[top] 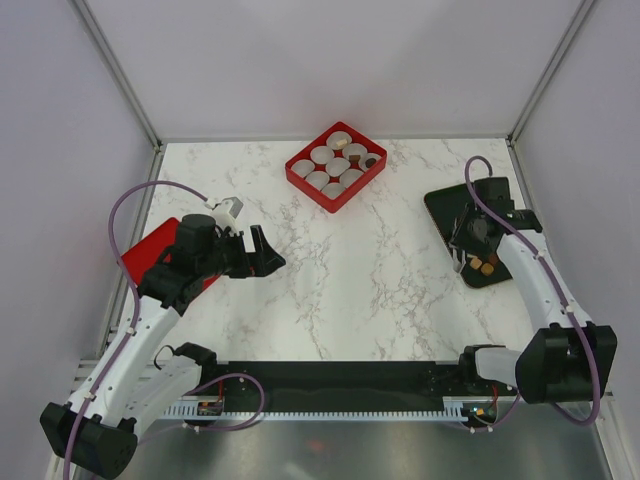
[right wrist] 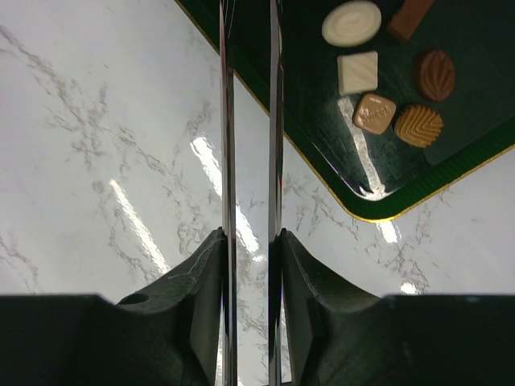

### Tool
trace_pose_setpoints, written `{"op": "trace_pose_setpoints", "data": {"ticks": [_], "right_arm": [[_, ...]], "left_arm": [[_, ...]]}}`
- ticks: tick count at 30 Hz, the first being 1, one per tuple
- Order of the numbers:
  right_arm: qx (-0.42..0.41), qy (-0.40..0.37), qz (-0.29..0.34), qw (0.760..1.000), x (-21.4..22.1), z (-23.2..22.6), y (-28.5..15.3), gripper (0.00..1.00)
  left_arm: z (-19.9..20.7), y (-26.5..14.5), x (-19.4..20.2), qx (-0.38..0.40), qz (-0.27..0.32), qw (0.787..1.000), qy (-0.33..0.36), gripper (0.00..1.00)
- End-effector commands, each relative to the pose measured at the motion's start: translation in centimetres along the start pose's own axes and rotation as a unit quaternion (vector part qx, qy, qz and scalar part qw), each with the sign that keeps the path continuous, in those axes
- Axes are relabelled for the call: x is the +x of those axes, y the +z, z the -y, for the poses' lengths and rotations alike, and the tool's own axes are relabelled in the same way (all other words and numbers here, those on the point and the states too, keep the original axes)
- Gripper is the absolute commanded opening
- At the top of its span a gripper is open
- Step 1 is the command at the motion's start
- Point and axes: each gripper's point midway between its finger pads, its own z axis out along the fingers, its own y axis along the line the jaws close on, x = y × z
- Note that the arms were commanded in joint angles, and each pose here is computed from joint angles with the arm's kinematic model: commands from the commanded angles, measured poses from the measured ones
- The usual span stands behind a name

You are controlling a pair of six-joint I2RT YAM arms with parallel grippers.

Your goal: Pack the chocolate

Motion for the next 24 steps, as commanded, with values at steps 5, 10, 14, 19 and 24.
{"op": "trace_pose_setpoints", "data": {"ticks": [5, 10, 14, 19, 24], "right_arm": [[-0.082, 0.004, 0.069, 0.994, -5.8, -4.3, -4.6, 0.32], [-0.144, -0.040, 0.068, 0.986, -7.4, -11.0, -4.0, 0.33], [-0.182, -0.086, 0.106, 0.974, -9.6, -18.7, -4.6, 0.33], [-0.232, -0.138, 0.110, 0.956, -9.0, -28.1, -2.1, 0.33], [-0.253, -0.165, 0.126, 0.945, -9.2, -34.0, 0.3, 0.35]], "left_arm": [[0.4, 0.0, -0.6, 0.014, 0.013, 0.999, 0.027, 1.00], [0.3, 0.0, -0.6, 0.014, 0.014, 0.999, 0.027, 1.00], [0.2, 0.0, -0.6, 0.009, 0.015, 0.999, 0.026, 1.00], [0.2, 0.0, -0.7, 0.008, 0.016, 0.999, 0.026, 1.00], [0.0, 0.1, -0.6, 0.005, 0.016, 1.000, 0.025, 1.00]]}}
